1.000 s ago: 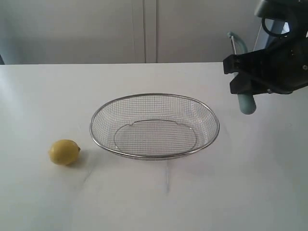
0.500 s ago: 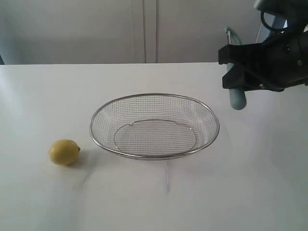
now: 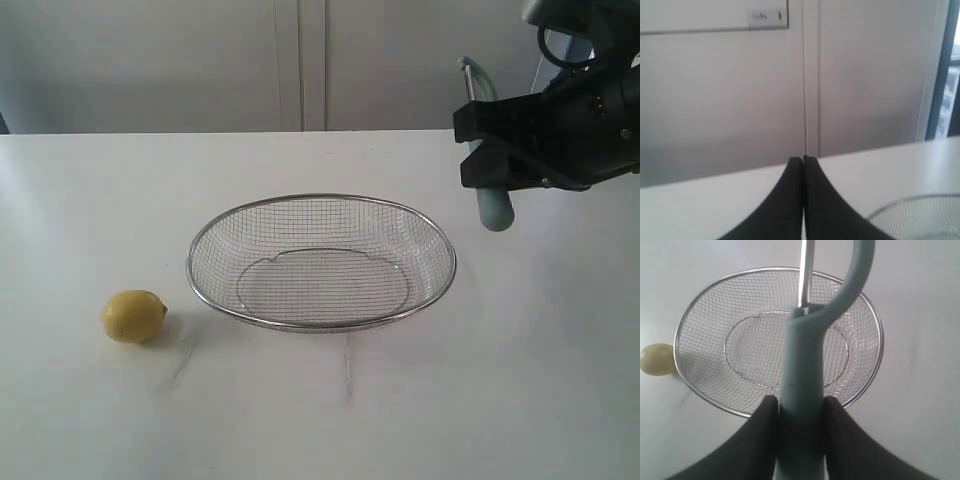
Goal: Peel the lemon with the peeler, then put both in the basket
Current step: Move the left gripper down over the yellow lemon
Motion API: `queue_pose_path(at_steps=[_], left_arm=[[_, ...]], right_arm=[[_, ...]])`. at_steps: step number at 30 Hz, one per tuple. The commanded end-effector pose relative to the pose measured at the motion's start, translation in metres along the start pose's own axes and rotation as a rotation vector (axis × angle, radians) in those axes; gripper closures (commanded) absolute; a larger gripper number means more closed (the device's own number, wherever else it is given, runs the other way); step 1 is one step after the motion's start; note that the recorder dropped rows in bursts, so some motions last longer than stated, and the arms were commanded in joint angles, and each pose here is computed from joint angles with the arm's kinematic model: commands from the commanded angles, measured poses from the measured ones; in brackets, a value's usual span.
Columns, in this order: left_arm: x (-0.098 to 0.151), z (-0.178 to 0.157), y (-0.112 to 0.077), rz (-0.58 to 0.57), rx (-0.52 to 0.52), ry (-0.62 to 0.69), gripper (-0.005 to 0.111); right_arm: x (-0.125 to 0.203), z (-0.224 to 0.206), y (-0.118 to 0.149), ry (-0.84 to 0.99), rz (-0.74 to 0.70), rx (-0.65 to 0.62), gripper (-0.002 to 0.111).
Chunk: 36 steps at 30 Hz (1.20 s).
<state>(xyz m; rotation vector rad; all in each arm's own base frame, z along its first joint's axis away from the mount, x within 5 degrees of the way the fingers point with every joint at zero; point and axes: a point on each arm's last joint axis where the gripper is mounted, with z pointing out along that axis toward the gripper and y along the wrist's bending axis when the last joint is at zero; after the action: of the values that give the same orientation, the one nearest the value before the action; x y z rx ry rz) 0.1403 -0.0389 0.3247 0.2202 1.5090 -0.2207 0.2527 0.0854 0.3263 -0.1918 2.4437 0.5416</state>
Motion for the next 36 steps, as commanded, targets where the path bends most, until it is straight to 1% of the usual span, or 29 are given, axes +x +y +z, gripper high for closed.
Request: queue_pose_path(at_steps=[1,3,4,8,9,10,12,13,14,16,17,18,19,22,24,25,26,36], left_arm=[[0.002,0.027,-0.012,0.026,0.060,0.237,0.107],[0.004,0.036,-0.015,0.039,0.061,0.333,0.107],[0.005,0.046,-0.015,0.068,0.053,0.427,0.107],[0.005,0.062,-0.018,0.109,0.044,0.575,0.107],[0.006,0.069,-0.021,0.169,0.058,0.665,0.107],[0.007,0.071,-0.023,0.190,0.065,0.707,0.107],[0.011,0.080,-0.033,0.230,0.145,0.846,0.107],[0.014,0.083,-0.039,0.246,0.209,0.903,0.107],[0.018,0.086,-0.046,0.261,0.295,0.970,0.107],[0.027,0.087,-0.053,0.310,0.422,1.091,0.107],[0.032,0.088,-0.054,0.316,0.443,1.132,0.107],[0.037,0.090,-0.055,0.316,0.446,1.155,0.107],[0.038,0.092,-0.055,0.316,0.445,1.150,0.107],[0.036,0.099,-0.055,0.321,0.425,1.077,0.107],[0.036,0.101,-0.053,0.357,0.411,1.064,0.107],[0.036,0.101,-0.051,0.393,0.400,1.064,0.107],[0.036,0.101,-0.050,0.401,0.398,1.064,0.107],[0.045,0.100,-0.050,0.400,0.399,1.077,0.107]], right_arm=[[0.001,-0.002,-0.001,0.006,-0.005,-0.003,0.108],[0.001,-0.002,-0.001,0.006,-0.005,-0.003,0.108],[0.001,-0.002,-0.001,0.006,-0.005,-0.003,0.108],[0.001,-0.002,-0.001,0.006,-0.005,-0.003,0.108],[0.001,-0.002,-0.001,0.006,-0.005,-0.003,0.108],[0.001,-0.002,-0.001,0.006,-0.005,-0.003,0.108],[0.001,-0.002,0.000,0.007,-0.005,-0.004,0.108],[0.001,-0.002,0.000,0.007,-0.005,-0.004,0.108],[0.001,-0.002,0.000,0.007,-0.005,-0.004,0.108],[0.001,-0.002,0.000,0.007,-0.005,-0.004,0.108],[0.001,-0.002,0.000,0.007,-0.005,-0.004,0.108],[0.001,-0.002,0.000,0.007,-0.005,-0.004,0.108],[0.001,-0.002,0.000,0.007,-0.005,-0.004,0.108],[0.002,-0.002,0.000,0.010,-0.005,-0.004,0.108],[0.002,-0.002,0.000,0.010,-0.005,-0.004,0.108],[0.002,-0.002,0.000,0.010,-0.005,-0.004,0.108],[0.002,-0.002,0.000,0.010,-0.005,-0.004,0.108],[0.002,-0.002,-0.001,0.012,-0.007,-0.003,0.108]])
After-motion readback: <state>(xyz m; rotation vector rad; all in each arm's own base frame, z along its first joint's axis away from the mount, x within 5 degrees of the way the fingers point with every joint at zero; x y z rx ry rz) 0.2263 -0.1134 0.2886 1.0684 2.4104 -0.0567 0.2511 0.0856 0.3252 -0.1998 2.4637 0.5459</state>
